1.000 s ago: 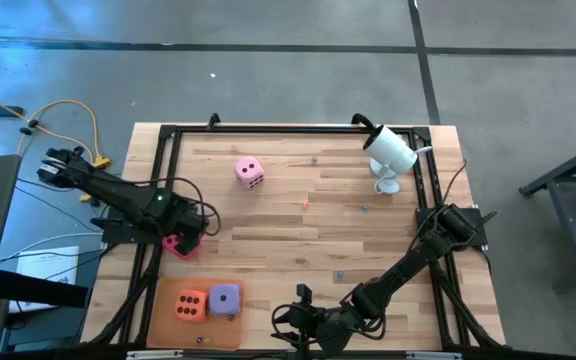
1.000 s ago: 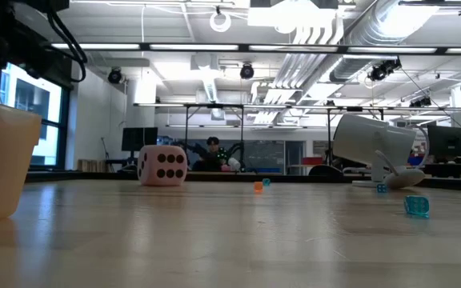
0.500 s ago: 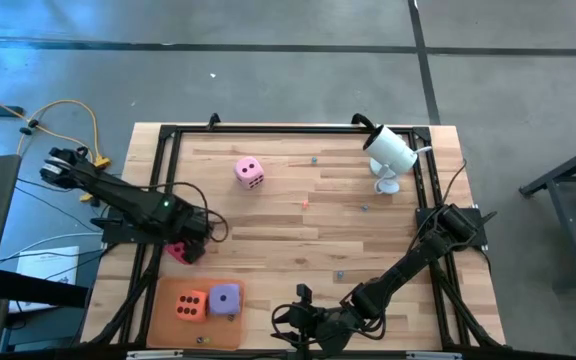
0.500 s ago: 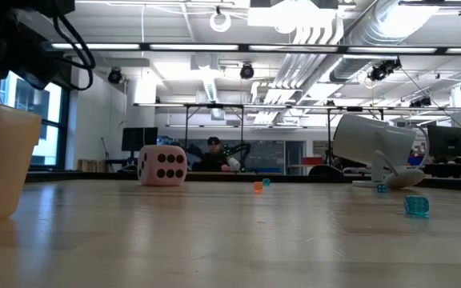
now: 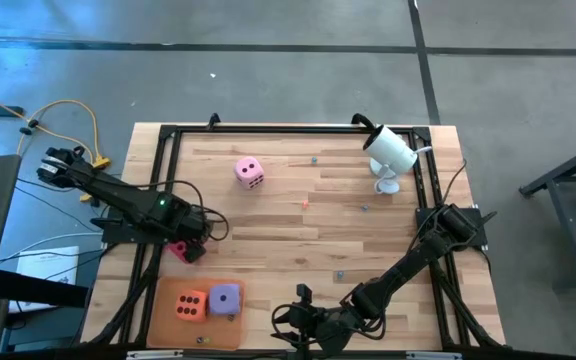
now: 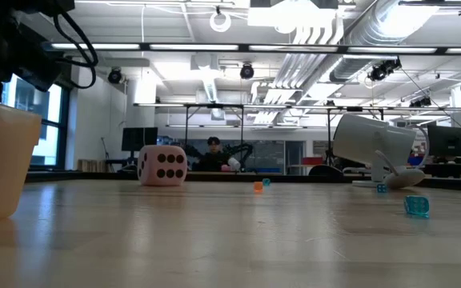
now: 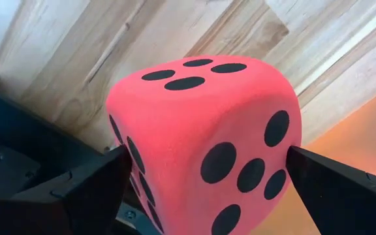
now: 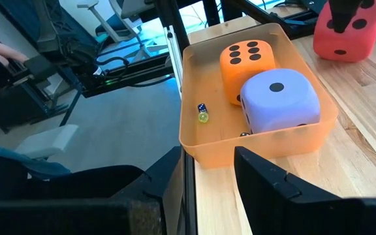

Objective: Pick & Place Dice
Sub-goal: Put the large red dice into the orange bin

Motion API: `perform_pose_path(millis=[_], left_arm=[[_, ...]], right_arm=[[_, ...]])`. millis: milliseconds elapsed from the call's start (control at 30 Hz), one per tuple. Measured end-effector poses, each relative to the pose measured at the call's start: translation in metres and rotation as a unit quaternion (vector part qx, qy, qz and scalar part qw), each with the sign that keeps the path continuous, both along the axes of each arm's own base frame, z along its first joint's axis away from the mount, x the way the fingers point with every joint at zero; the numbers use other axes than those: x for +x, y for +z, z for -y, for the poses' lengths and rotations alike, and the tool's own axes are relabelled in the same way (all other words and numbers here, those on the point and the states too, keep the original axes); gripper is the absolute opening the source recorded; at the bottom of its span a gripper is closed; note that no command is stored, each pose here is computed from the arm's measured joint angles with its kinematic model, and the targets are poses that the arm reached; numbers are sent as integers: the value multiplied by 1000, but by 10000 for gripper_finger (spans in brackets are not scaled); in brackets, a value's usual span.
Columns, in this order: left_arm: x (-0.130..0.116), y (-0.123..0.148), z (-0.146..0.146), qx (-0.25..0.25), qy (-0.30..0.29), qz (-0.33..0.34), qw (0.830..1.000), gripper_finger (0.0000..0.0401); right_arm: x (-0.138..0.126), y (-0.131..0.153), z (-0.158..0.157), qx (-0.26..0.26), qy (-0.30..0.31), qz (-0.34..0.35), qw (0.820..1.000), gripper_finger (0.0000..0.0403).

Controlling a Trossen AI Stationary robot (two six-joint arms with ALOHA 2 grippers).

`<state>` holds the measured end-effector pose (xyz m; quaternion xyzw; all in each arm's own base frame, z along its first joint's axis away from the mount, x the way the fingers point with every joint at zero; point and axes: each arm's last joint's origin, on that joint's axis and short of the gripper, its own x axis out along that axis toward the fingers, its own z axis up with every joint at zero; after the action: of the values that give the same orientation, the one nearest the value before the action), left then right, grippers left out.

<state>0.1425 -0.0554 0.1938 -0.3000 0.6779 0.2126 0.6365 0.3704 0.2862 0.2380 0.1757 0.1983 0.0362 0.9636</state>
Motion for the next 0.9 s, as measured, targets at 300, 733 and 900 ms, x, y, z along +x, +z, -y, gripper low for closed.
perform_pose_path(millis=[300,733,900], left_arm=[[-2,-13,-1,-4,1,7,1000,392],[4,-13,0,37,-2,53,998,392],[16,-24,4,66,-2,147,987,392]], right_arm=[[0,0,0,0,0,0,1000,126],[0,0,0,0,0,0,1000,126],[0,0,0,0,0,0,1000,126]])
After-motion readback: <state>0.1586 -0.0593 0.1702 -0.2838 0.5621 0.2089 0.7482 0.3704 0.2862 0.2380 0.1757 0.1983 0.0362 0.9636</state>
